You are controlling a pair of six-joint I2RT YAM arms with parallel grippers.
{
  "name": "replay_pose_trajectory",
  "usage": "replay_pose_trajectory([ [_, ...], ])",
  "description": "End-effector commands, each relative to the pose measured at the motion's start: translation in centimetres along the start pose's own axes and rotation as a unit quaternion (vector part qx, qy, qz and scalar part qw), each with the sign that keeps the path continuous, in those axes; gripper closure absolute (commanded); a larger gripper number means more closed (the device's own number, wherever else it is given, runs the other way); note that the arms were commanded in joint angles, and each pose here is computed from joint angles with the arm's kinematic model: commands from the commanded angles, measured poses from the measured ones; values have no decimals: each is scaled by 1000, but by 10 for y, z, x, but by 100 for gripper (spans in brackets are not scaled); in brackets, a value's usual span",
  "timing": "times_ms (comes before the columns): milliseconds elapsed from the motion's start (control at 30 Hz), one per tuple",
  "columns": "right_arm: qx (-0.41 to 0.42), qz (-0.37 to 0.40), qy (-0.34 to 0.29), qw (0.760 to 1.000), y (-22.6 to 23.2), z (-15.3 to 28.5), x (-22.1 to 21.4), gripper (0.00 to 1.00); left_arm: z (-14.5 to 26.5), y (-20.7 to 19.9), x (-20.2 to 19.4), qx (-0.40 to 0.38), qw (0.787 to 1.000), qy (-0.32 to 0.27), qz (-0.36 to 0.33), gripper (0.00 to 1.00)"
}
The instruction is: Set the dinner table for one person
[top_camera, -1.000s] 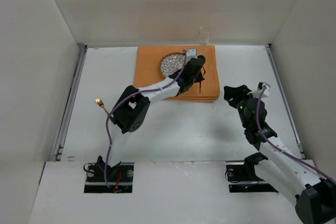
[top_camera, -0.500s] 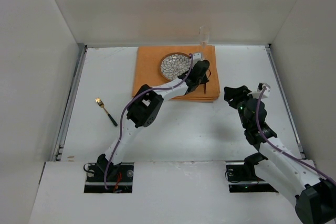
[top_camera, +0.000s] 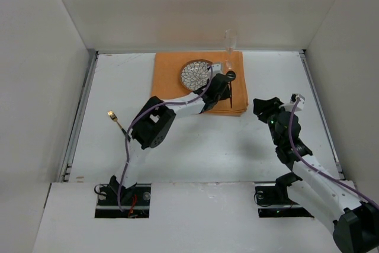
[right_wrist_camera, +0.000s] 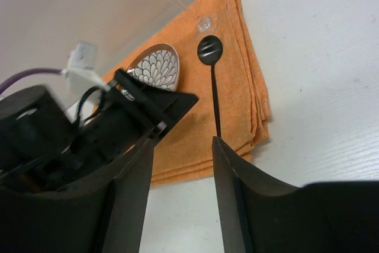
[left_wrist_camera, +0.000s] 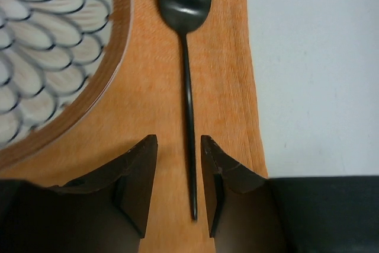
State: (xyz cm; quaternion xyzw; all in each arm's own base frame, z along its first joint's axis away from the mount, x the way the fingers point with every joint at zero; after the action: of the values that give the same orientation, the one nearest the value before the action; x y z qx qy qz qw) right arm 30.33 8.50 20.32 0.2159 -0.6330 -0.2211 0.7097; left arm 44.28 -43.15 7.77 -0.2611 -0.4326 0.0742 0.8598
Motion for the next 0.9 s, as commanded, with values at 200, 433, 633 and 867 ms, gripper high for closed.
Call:
replay_pose_trajectory([
  [200, 35, -6, 10, 999, 23, -4, -2, 80, 153, 72, 100, 29, 993, -106, 36, 55],
  [433, 41, 1, 20, 999, 29, -7, -10, 74, 249, 256, 67, 254, 960, -92, 70, 47],
  [633, 44, 9, 32, 998, 33, -10, -17, 70, 312, 343, 44, 357, 921, -93, 126, 49],
  [867, 40, 18, 41, 998, 32, -14, -24, 68, 320, 367, 24, 380, 908, -72, 162, 53],
])
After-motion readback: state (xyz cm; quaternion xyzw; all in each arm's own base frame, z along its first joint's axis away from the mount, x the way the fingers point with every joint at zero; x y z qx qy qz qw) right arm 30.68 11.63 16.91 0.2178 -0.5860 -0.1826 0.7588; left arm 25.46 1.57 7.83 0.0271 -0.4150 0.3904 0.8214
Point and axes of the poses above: each gripper's point midway between its finger pads, its own z axis back along the fingers, its own y axis along the line the jaws close on, x = y × z, the point moved 1 cm from there along z, back along the fingers, and after that the axes turned 4 degrees about z, right-handed, at the moved point
